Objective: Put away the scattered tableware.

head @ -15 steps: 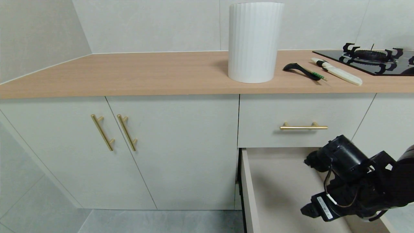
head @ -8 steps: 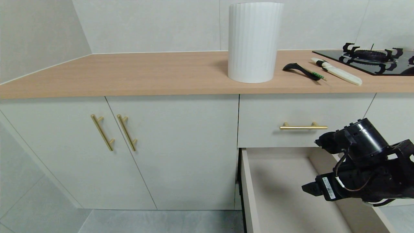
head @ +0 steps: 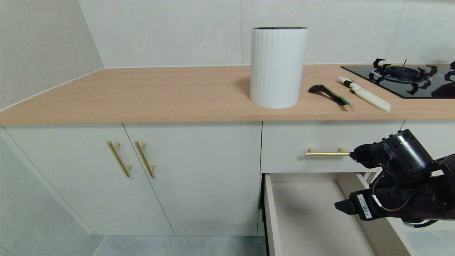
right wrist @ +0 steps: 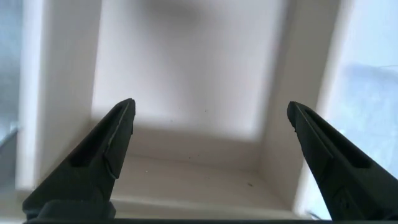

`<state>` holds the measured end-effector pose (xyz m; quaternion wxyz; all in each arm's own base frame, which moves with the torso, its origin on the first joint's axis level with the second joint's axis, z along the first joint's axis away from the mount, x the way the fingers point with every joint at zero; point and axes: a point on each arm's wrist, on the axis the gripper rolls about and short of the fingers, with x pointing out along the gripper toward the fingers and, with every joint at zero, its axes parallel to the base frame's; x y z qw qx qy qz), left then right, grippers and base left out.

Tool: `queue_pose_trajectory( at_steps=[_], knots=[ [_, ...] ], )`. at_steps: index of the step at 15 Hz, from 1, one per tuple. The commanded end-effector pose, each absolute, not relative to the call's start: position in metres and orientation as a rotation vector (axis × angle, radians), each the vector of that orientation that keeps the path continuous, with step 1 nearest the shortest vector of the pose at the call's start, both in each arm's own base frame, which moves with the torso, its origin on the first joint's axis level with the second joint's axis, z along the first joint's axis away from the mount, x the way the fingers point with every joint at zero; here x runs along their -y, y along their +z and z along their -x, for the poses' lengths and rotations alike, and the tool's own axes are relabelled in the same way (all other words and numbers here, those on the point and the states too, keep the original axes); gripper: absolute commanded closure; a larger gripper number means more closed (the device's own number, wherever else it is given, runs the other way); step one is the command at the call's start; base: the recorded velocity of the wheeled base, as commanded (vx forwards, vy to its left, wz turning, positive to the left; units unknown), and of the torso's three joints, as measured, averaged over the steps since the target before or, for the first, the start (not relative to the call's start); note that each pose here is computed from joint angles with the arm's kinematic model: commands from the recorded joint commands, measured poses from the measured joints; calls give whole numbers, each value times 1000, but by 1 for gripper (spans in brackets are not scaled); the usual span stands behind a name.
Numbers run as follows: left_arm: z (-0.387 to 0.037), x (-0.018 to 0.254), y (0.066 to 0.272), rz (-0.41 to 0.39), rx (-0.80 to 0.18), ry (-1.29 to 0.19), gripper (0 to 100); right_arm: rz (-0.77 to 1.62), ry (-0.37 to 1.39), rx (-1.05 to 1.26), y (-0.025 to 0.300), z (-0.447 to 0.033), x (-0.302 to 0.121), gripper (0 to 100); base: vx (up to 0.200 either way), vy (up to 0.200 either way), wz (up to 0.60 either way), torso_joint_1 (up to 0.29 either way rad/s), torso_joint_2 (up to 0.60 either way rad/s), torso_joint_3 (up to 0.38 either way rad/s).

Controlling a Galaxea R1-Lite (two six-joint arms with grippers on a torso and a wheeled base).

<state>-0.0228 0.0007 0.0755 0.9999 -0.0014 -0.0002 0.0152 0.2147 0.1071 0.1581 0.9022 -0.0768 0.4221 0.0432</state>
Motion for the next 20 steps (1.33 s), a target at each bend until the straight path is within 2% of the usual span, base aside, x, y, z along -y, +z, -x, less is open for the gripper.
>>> queue_pose_trajectory(
  at_steps=[1,11,17,18,20],
  knots=[
    [23,-1,76,3,-1,31,0,159,88,-873,158,-215,-107,0,0,0,0,110,-525,-295],
    [23,-1,75,3,0,31,0,161,87,-879,156,-215,-107,0,0,0,0,182,-474,-294],
    [23,-1,75,3,0,31,0,150,96,-852,160,-218,-109,0,0,0,0,51,-114,-64],
    [23,-1,75,3,0,31,0,140,97,-828,164,-222,-111,0,0,0,0,0,0,0],
    [23,-1,75,3,0,31,0,72,116,-710,192,-239,-112,0,0,0,0,0,0,0]
  ],
)
